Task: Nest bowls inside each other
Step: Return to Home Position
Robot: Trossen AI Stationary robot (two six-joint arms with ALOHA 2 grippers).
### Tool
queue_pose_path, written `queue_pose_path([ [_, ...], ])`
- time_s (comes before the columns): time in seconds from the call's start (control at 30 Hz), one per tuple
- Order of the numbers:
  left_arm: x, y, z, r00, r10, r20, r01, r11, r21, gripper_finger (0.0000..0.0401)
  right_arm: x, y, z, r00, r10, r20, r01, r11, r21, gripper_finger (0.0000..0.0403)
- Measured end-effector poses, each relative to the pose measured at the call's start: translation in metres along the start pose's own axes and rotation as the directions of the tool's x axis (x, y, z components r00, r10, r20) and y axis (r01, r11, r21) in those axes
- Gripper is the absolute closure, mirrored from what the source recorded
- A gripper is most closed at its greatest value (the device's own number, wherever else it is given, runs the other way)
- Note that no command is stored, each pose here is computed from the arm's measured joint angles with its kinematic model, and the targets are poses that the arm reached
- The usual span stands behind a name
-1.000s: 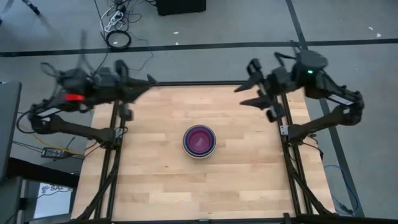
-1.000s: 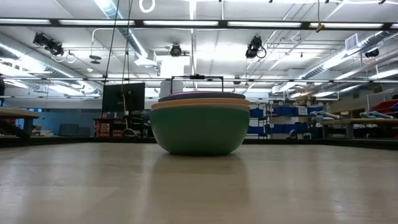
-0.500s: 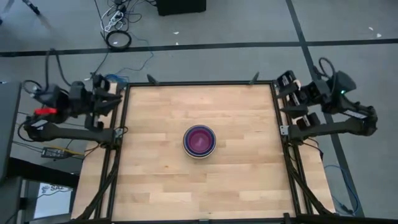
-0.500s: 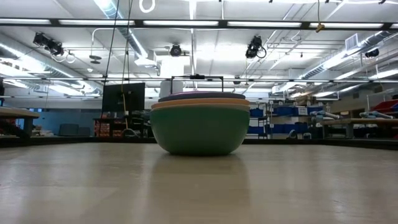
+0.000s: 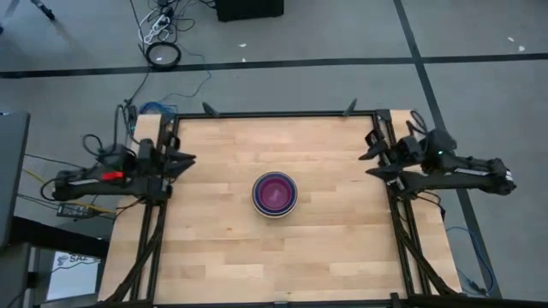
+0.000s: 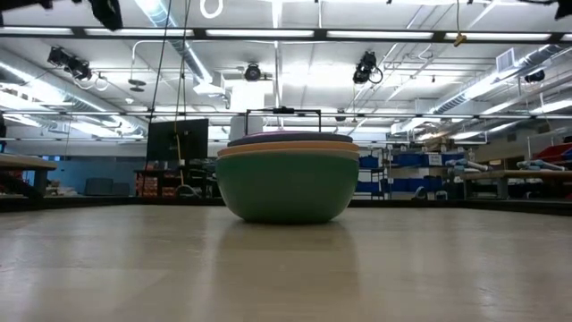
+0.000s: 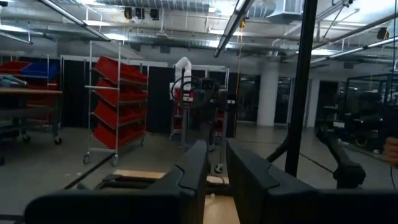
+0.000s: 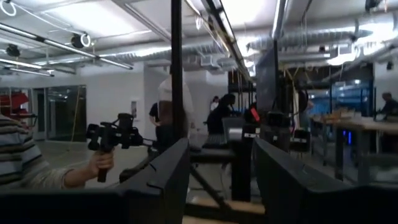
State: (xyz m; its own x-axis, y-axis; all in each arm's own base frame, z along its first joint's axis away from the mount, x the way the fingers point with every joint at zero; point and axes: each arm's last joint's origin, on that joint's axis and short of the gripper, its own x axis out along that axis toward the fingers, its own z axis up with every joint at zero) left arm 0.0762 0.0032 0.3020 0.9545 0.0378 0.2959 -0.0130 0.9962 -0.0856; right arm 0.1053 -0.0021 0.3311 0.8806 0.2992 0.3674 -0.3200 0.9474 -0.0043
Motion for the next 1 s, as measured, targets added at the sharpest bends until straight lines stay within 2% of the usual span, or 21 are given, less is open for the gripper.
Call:
queue_pose_path([
  [0.2, -0.001, 0.004, -0.046, 0.999, 0.001, -0.032, -0.001, 1.000, -0.007, 0.0332, -0.010, -0.003, -0.045, 0.997, -0.009, -0.073, 0.012, 0.999, 0.047, 0.0238],
  [0.33, -0.001, 0.007, -0.073, 0.999, 0.003, -0.053, -0.004, 1.000, -0.018, 0.0332, -0.017, -0.006, -0.077, 0.992, -0.047, -0.114, 0.057, 0.995, 0.085, 0.0237],
  [0.47, -0.003, 0.009, -0.096, 0.997, 0.006, -0.082, -0.007, 1.000, -0.019, 0.0332, -0.026, -0.005, -0.103, 0.994, -0.034, -0.105, 0.042, 0.996, 0.073, 0.0238],
  [0.63, -0.007, 0.010, -0.122, 0.988, -0.022, -0.150, 0.026, 0.999, 0.029, 0.0332, -0.039, -0.001, -0.136, 0.986, -0.007, -0.168, 0.014, 0.999, 0.045, 0.0238],
  [0.73, -0.008, 0.010, -0.126, 0.983, -0.027, -0.183, 0.037, 0.998, 0.054, 0.0332, -0.039, 0.001, -0.143, 0.973, -0.016, -0.228, 0.028, 0.998, 0.050, 0.0238],
  [0.83, -0.008, 0.010, -0.127, 0.979, -0.025, -0.201, 0.040, 0.997, 0.071, 0.0332, -0.039, 0.003, -0.143, 0.975, -0.017, -0.223, 0.022, 0.999, 0.024, 0.0238],
  [1.0, -0.009, 0.011, -0.129, 0.976, -0.015, -0.217, 0.032, 0.997, 0.075, 0.0332, -0.038, 0.004, -0.128, 0.996, -0.017, -0.084, 0.016, 1.000, -0.008, 0.0238],
])
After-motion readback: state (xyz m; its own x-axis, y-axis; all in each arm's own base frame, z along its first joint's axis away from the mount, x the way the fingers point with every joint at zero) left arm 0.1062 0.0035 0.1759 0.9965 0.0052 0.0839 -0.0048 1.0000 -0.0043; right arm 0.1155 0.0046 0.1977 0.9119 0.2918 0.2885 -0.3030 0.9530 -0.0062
